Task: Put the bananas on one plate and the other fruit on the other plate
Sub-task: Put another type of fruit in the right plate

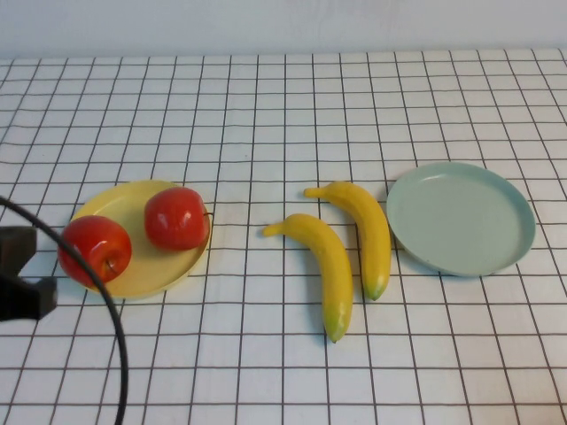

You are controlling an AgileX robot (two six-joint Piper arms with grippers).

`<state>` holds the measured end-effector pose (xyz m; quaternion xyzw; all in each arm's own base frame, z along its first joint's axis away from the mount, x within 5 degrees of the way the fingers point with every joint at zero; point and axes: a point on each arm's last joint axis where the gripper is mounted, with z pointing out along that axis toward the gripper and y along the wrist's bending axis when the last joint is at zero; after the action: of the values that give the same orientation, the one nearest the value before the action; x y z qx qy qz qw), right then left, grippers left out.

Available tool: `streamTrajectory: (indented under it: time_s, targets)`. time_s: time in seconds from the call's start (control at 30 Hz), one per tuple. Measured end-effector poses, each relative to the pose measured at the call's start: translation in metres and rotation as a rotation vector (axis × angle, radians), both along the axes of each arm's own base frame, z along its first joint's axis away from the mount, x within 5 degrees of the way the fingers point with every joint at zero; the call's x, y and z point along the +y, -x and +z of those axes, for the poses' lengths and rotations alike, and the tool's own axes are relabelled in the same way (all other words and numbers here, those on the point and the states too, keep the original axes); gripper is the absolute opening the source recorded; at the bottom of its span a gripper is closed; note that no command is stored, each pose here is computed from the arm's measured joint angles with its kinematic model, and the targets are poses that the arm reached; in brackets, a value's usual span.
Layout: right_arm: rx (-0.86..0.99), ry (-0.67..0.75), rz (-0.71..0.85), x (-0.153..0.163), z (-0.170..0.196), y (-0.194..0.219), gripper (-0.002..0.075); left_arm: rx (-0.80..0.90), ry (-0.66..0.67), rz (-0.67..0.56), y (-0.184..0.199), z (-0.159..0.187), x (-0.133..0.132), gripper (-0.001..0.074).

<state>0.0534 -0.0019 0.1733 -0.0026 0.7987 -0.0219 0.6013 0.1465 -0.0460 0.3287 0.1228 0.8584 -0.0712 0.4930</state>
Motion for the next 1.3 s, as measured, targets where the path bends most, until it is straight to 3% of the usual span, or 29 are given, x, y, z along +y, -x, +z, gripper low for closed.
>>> streamTrajectory:
  time_s: [0.17,0.3,0.6,0.83,1.03,1.3]
  targets:
    - [0.000,0.000,0.000,0.000,0.000,0.000,-0.0015,0.079,-0.042,0.077,0.032,-0.005,0.018,0.0000]
    - [0.000,-0.001,0.000,0.000,0.000,0.000,-0.0015,0.011,-0.045,0.100,0.053,-0.009,0.028,0.0000]
    - [0.000,-0.002,0.000,0.000,0.000,0.000,-0.0015,-0.231,0.031,0.128,0.089,-0.083,0.042,0.0000]
    - [0.002,-0.003,0.000,0.000,0.000,0.000,-0.0015,-0.233,0.068,0.182,0.099,-0.129,0.045,0.0000]
    - [0.005,-0.003,0.000,0.000,-0.001,0.000,-0.0015,-0.225,0.021,0.138,0.095,-0.153,0.040,0.0000]
    - [0.005,-0.005,0.000,0.000,-0.001,0.000,-0.0015,-0.199,0.131,0.122,0.095,-0.157,0.034,0.0000]
